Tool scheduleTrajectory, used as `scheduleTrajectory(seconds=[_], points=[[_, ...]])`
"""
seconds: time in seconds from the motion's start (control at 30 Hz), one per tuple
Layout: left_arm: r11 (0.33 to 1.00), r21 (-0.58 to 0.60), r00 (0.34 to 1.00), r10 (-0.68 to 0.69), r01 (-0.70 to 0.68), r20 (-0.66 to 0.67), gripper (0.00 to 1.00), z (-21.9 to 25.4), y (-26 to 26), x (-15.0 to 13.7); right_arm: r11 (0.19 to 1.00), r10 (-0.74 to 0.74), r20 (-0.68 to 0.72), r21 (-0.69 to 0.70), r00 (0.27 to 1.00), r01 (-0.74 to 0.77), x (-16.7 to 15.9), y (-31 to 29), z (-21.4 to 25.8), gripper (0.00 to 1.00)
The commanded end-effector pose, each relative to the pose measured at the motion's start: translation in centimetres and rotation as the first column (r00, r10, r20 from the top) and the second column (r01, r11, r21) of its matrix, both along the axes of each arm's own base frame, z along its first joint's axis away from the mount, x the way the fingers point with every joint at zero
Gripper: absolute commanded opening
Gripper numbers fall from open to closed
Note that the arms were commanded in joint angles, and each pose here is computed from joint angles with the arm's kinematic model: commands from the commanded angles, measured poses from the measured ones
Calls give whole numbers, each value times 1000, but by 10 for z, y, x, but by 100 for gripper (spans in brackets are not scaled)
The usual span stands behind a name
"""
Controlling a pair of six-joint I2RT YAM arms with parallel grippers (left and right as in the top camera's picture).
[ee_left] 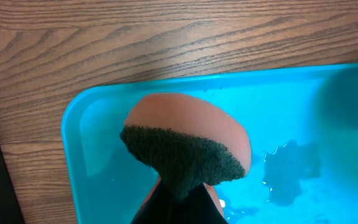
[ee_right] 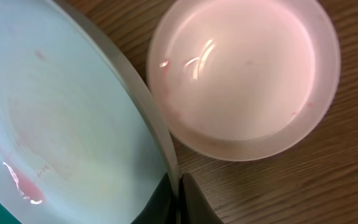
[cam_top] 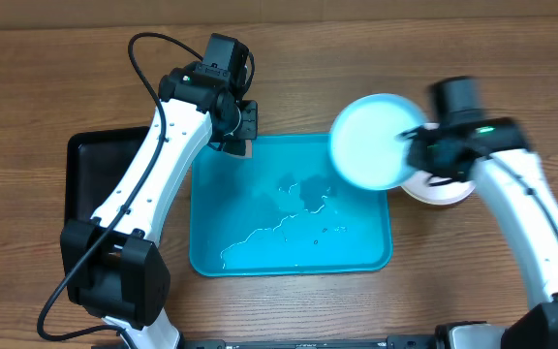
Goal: Clean dirty plates on tray and stack at the side
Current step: 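Lift the white plate with the right gripper and carry it right, then set the white plate onto the plate stack and release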
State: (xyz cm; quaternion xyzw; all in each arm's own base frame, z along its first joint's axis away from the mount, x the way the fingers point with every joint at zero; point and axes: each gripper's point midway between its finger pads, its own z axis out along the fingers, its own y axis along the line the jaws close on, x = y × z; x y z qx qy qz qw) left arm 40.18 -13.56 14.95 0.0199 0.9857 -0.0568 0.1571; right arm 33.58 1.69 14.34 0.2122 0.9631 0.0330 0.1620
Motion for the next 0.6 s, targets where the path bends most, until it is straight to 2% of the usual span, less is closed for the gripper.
scheduleTrajectory(seconds=[0.0,0.23,0.57], points=[[1000,-6,1000,-17,17,-6,4,-2,-3,-1,993,-16,33,114,999,12,1,-25,8,4],[1000,-6,1000,-17,17,-6,4,-2,-3,-1,975,-190,-33,108,981,192,-5,-99,-17,4],[1000,-6,1000,-17,17,-4,4,-2,-3,-1,954,-258,-219,100,941,284,-11,-118,-80,4]])
